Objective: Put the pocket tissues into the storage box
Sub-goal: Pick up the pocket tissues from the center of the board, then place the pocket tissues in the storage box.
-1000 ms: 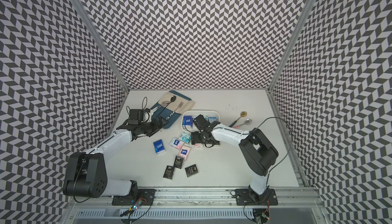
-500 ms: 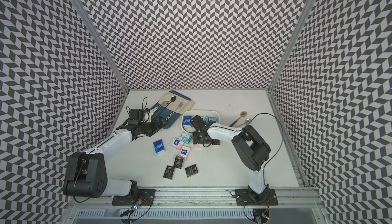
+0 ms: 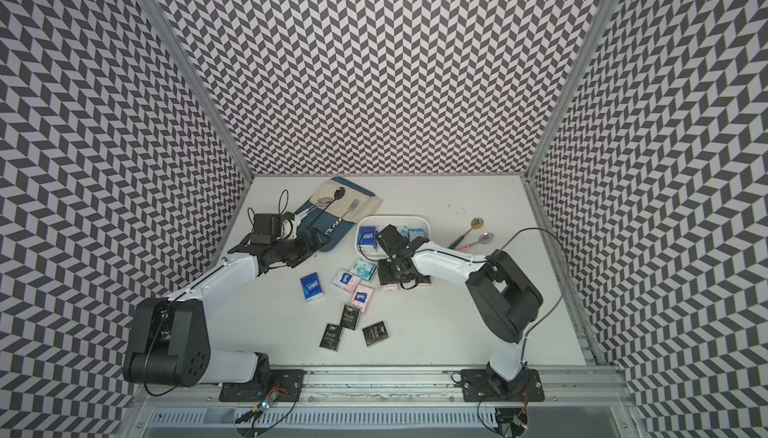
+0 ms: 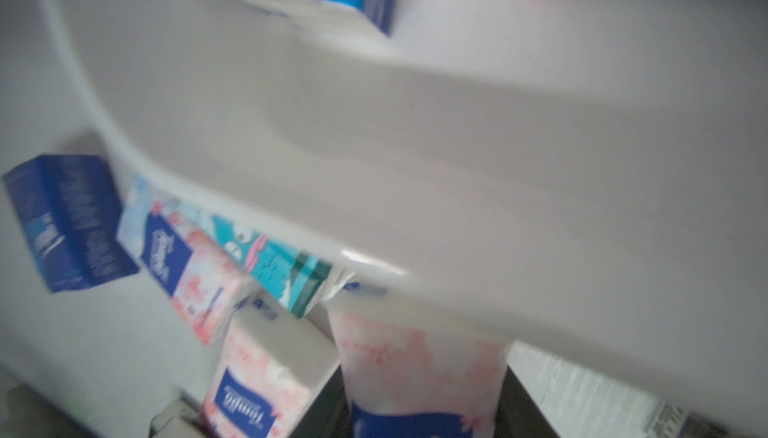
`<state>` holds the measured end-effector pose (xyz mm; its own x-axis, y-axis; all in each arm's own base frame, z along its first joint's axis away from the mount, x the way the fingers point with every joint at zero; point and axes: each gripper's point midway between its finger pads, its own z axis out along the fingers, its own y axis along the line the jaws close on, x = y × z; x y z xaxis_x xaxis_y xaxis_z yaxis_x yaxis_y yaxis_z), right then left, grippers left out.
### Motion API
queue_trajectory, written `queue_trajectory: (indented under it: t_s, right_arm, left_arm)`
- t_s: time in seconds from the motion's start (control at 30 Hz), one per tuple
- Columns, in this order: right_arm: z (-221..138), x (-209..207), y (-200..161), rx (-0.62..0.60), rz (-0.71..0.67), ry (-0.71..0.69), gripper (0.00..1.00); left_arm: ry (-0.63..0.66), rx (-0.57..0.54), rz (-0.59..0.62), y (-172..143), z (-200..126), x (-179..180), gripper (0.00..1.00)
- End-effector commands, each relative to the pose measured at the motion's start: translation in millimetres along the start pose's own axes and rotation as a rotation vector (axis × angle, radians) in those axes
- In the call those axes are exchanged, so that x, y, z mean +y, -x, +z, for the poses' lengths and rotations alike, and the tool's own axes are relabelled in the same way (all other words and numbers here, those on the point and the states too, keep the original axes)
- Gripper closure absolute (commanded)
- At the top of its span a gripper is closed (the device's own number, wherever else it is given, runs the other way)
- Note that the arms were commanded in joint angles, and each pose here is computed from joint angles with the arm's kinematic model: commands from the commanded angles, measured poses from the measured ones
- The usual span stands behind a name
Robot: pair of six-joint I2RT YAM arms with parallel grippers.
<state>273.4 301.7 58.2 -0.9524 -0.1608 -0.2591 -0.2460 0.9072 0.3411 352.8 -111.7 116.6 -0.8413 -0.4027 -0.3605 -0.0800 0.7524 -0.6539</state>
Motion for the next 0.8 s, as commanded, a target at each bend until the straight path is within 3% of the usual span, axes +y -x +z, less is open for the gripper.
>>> queue_trajectory:
  t_s: [0.0, 0.13, 0.37, 0.6, 0.77]
  right_arm:
    - [-29, 29, -5, -0.013, -0.070, 0.146, 0.53]
    - [-54, 38, 7, -0.068, -0.066, 0.189, 0.53]
    - [-80, 23, 66, -0.212, -0.004, 0.125, 0.53]
    - [-71, -3, 127, -0.295, 0.025, 0.005, 0.53]
    - [-45, -15, 150, -0.283, 0.017, -0.072, 0.53]
  left_arm:
    - [-0.001, -0.010, 0.013, 0, -5, 0, 0.00]
    - [-0.001, -0.010, 0.015, 2, -5, -2, 0.00]
    - [0.003, -0.004, 0.014, 3, -4, -2, 0.00]
    - [0.016, 0.008, 0.015, -3, -4, 3, 0.00]
    - [0.032, 0.010, 0.020, -7, -6, 7, 0.00]
